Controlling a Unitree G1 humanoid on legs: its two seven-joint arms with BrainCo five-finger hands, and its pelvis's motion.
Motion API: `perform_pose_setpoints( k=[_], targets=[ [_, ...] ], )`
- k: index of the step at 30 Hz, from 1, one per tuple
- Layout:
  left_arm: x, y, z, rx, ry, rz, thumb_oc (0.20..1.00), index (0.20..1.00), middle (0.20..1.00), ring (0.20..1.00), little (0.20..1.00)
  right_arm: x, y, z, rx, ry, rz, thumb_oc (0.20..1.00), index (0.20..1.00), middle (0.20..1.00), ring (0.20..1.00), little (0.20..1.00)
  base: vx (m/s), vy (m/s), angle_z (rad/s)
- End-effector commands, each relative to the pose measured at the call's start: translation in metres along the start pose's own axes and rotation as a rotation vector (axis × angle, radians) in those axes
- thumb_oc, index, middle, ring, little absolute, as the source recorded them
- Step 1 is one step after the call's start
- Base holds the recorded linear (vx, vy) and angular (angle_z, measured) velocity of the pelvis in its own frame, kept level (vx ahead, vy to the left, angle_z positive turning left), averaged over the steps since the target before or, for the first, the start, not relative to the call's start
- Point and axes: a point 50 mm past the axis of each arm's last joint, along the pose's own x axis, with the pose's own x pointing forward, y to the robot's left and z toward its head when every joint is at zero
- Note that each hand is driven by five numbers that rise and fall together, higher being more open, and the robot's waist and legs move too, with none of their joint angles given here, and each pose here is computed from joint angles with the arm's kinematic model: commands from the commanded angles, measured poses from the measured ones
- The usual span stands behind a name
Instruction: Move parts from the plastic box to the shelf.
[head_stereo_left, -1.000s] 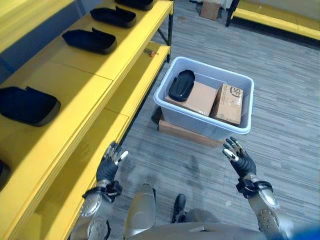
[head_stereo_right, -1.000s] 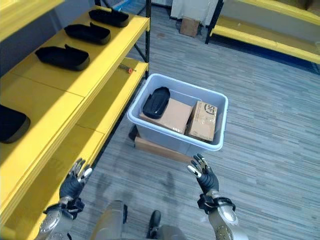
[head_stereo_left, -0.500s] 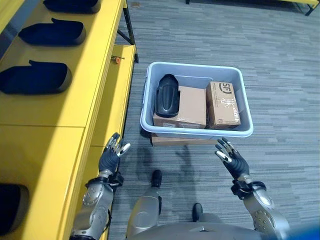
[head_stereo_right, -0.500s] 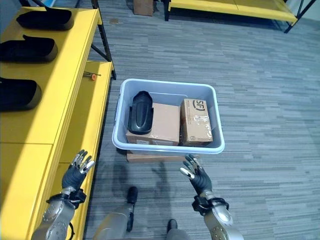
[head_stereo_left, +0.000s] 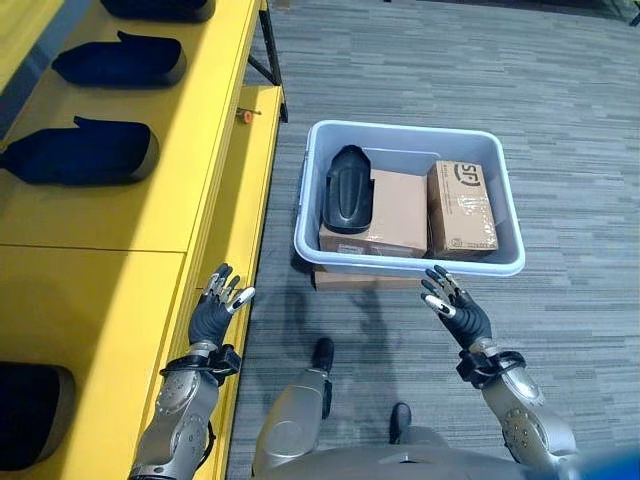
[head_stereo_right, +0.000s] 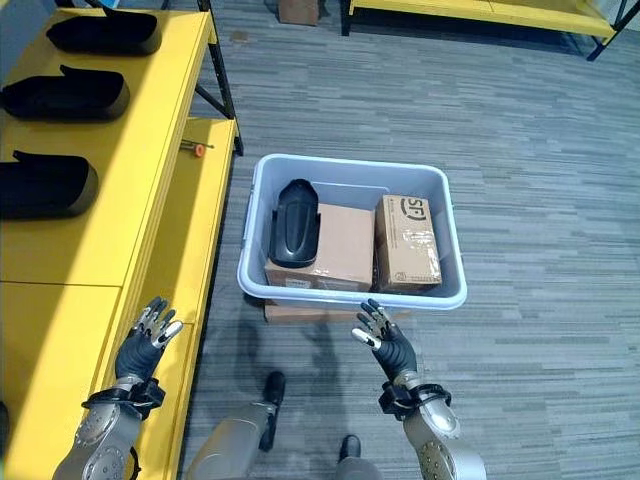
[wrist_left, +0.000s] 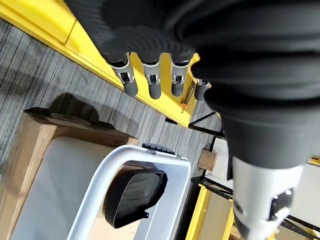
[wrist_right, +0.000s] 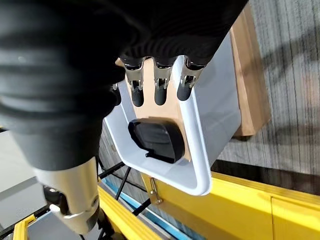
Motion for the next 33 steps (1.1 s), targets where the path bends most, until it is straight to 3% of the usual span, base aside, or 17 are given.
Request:
perform_pose_setpoints(
  k=[1,22,33],
  targets=[
    [-0.002,0.001,0.027,0.081,-0.120,-0.015,1.000,1.000,1.000,1.000,1.000,0.009,0.019,0.014,0.013,-0.082,0.099,1.000,1.000,1.000,1.000,1.000,0.07,0.100,0.25],
    [-0.008,-0.007,0.007,-0.011,-0.052,-0.031,1.000,1.000,1.000,1.000,1.000,-0.008,-0.004,0.023,-0.028,-0.093,0.015,1.000,1.000,1.000,1.000,1.000,0.12,-0.145,0.10],
    [-0.002,-0.016,0.032,0.006,-0.173,-0.073,1.000,1.000,1.000,1.000,1.000,-0.007,0.003,0.061,-0.041,-0.254,0.077,1.000,1.000,1.000,1.000,1.000,0.07,0.002,-0.09]
  ],
)
